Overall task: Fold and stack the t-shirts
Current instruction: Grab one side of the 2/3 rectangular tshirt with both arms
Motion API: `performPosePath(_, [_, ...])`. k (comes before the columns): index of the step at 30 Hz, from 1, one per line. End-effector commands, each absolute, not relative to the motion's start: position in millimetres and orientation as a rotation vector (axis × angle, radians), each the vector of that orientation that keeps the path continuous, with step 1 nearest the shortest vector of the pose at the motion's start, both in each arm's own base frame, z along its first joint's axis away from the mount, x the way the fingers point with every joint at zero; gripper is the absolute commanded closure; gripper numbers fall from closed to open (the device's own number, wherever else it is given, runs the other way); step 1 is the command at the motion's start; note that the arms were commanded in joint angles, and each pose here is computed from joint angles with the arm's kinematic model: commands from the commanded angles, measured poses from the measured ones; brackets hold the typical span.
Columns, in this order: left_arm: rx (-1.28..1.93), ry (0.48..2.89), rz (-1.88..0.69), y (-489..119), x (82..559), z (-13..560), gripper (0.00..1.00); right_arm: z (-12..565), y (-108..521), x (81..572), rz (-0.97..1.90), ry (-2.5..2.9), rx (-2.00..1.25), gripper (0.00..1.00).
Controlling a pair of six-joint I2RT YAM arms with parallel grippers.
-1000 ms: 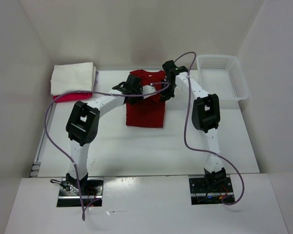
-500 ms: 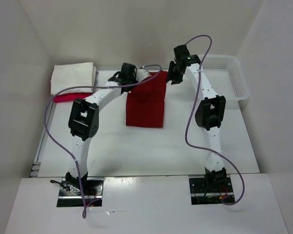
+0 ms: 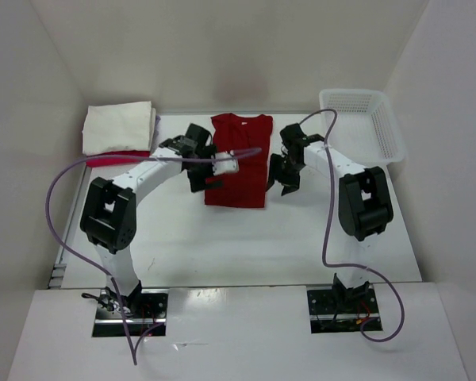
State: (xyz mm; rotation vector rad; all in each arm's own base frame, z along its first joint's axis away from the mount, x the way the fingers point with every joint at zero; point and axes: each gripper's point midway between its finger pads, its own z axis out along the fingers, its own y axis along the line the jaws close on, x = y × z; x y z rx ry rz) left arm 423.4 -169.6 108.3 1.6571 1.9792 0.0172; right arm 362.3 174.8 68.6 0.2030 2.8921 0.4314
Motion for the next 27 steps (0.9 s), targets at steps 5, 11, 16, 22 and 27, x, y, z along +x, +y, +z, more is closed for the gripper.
performPosePath(5, [1.925,1.872,-0.132,-212,351,67,0.00,66,215,340,0.772,2.818,0.285,0.36])
performPosePath(11, [1.889,1.882,-0.035,-210,354,40,0.00,50,226,329,0.789,2.852,0.293,0.36])
performPosePath(16, [1.851,1.901,0.034,-203,361,32,0.00,38,229,332,0.793,2.861,0.351,0.36])
performPosePath(22, [1.839,1.897,0.064,-200,363,27,0.18,20,229,323,0.800,2.914,0.395,0.36])
performPosePath(27, [1.846,1.900,0.044,-205,359,23,0.34,14,231,322,0.808,2.928,0.413,0.56])
